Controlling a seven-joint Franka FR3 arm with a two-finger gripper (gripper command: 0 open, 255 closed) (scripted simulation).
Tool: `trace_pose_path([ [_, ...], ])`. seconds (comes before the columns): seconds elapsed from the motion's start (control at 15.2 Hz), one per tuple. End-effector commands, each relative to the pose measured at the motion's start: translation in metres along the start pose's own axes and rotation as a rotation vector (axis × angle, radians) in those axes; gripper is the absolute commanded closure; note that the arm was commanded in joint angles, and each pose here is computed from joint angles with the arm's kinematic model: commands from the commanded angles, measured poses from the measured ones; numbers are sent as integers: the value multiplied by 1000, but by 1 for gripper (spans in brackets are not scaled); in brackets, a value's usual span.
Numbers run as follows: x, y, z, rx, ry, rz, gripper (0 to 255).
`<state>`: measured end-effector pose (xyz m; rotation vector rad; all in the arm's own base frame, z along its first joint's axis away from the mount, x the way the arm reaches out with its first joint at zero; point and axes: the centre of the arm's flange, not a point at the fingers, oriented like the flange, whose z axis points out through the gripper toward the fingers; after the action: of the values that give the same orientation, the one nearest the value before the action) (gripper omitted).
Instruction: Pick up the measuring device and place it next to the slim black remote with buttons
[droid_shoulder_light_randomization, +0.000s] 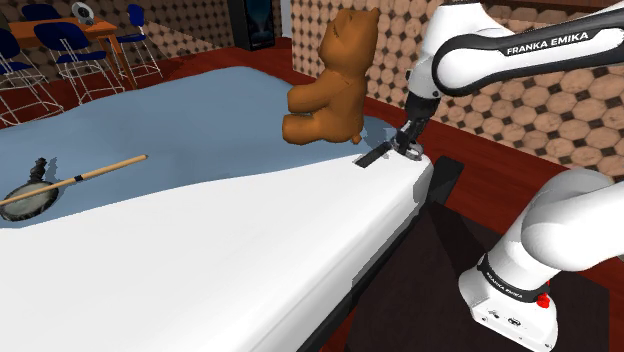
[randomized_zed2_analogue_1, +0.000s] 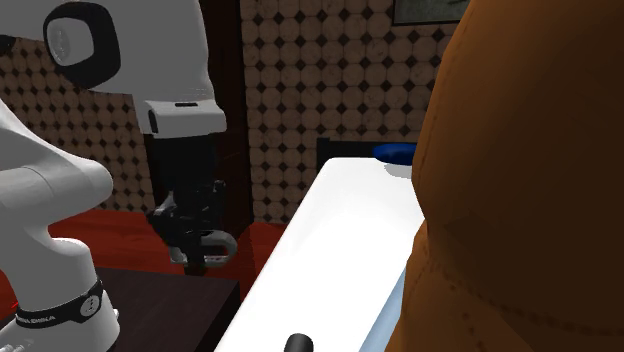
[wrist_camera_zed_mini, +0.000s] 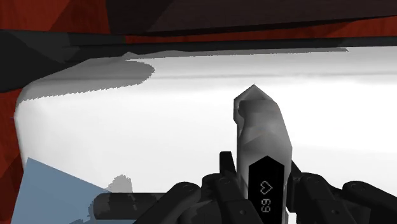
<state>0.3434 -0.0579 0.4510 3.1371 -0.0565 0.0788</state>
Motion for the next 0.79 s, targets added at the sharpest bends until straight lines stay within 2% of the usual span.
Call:
trace_pose_path([
  [0.0,-8,24,1,0,0,-2,255],
  [0.46,-36,111,0,0,0,-2,255],
  [0.73,-37,111,21,0,0,-2,255],
])
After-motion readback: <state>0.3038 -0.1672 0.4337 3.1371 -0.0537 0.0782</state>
